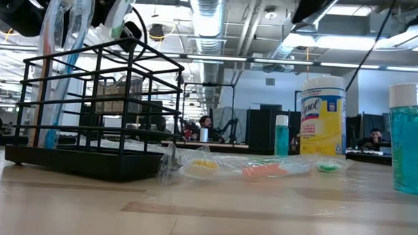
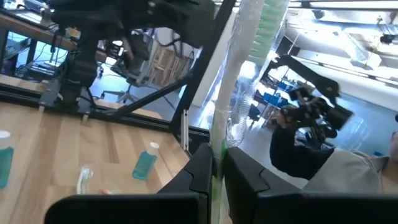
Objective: Pick & Place toothbrushing station
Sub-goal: Put the green toothbrush into the mesh organizer
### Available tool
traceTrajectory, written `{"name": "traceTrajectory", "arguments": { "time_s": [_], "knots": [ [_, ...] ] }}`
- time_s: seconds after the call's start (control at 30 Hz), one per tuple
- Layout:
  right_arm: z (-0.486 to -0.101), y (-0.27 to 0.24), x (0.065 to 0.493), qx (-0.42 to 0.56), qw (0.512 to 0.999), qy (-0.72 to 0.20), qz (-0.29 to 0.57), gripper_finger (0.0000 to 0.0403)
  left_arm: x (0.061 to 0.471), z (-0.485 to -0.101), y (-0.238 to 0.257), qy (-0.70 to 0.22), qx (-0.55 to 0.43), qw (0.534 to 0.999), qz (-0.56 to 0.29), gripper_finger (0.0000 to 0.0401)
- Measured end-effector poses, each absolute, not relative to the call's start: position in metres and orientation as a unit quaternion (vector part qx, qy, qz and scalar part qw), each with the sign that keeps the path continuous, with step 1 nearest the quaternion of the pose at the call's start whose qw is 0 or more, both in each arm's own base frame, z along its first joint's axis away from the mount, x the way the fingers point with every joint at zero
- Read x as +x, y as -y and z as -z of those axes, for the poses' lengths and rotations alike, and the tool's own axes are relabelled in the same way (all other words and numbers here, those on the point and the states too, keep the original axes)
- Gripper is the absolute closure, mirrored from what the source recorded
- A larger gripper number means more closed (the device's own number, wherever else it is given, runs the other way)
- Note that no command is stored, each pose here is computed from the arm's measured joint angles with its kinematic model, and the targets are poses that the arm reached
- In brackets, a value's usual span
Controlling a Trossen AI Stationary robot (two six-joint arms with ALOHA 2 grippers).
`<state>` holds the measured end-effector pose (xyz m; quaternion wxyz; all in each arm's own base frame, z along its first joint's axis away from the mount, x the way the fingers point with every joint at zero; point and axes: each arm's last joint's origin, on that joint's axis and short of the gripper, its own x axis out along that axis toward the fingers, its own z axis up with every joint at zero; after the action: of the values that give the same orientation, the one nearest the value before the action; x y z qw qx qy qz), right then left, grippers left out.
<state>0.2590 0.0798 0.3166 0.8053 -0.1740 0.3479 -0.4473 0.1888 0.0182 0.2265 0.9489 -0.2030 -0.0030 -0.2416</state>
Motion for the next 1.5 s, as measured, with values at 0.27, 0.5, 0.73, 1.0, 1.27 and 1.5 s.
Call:
{"name": "traceTrajectory", "arguments": {
  "time_s": [0.27,0.5,0.73,1.0,1.27,1.5],
  "knots": [
    [-0.295,-0.068,0.225,-0.086,0.871,-0.265,0.405,0.0398,0.189,-0.222,-0.014,-0.007,-0.174,0.953,0.249,0.0389],
    [-0.291,-0.056,0.216,-0.032,0.917,-0.208,0.34,0.0395,0.181,-0.198,-0.013,-0.037,-0.178,0.957,0.228,0.0389],
    [-0.293,-0.043,0.217,-0.005,0.946,-0.159,0.282,0.0402,0.177,-0.188,-0.013,-0.041,-0.165,0.961,0.22,0.0389],
    [-0.282,-0.028,0.221,0.0,0.941,-0.165,0.295,0.0402,0.176,-0.193,-0.002,-0.013,-0.15,0.955,0.255,0.0389],
    [-0.276,-0.021,0.229,0.008,0.942,-0.175,0.285,0.0402,0.176,-0.194,-0.004,0.001,-0.13,0.962,0.242,0.0389],
    [-0.27,-0.022,0.235,0.005,0.943,-0.186,0.277,0.0402,0.176,-0.194,0.0,-0.002,-0.13,0.959,0.253,0.0388]
  ]
}}
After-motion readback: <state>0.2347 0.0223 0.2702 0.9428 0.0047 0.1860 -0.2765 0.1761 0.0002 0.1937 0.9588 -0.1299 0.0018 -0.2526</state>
